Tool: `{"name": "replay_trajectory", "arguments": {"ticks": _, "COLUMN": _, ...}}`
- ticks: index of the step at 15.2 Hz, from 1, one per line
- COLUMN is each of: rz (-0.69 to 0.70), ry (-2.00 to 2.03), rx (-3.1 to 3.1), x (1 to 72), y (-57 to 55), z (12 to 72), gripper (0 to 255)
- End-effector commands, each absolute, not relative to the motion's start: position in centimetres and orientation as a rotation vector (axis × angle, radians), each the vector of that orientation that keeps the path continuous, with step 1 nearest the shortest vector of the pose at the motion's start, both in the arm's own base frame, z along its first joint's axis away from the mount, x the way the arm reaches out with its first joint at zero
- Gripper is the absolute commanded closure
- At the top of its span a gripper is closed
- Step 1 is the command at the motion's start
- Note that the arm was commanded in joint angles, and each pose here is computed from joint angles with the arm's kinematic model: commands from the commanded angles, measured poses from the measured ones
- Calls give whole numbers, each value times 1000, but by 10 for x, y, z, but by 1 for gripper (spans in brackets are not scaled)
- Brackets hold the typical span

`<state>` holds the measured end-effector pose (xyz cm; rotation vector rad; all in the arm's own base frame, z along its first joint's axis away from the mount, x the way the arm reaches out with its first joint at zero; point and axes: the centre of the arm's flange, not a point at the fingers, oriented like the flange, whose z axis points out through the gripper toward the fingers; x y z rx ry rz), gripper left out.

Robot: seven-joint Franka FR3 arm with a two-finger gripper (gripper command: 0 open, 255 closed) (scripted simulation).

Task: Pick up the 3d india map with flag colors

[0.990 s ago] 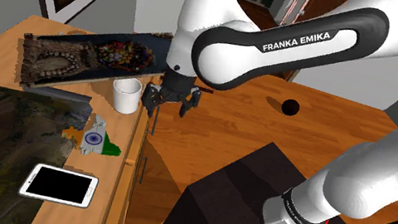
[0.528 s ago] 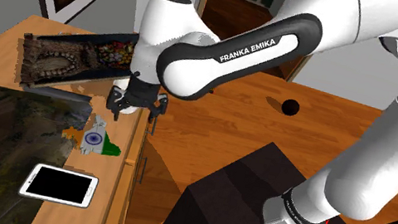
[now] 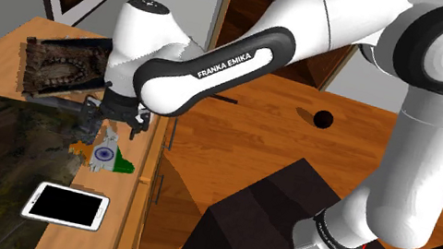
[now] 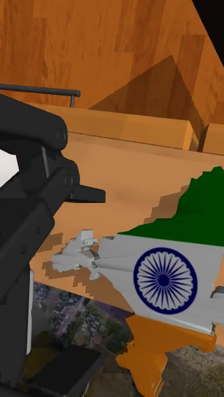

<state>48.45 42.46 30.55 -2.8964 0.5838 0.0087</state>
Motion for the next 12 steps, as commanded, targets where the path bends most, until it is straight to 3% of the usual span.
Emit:
{"name": "replay_trajectory", "arguments": {"ticks": 1, "rz": 7, "ry": 590, "rx": -2892, "x": 486, "y": 428, "z": 295, "gripper": 0}}
{"name": "replay_trajectory", "arguments": {"ticks": 8, "rz": 7, "ry": 590, "rx": -2892, "x": 486, "y": 428, "z": 266, "gripper": 0}}
{"name": "replay_trajectory", "arguments": {"ticks": 9, "rz": 7, "ry": 590, "rx": -2892, "x": 486, "y": 428, "z": 266, "gripper": 255}}
{"name": "replay_trajectory", "arguments": {"ticks": 12, "rz": 7, "ry": 590, "rx": -2892, "x": 486, "y": 428, "z": 266, "gripper": 255}}
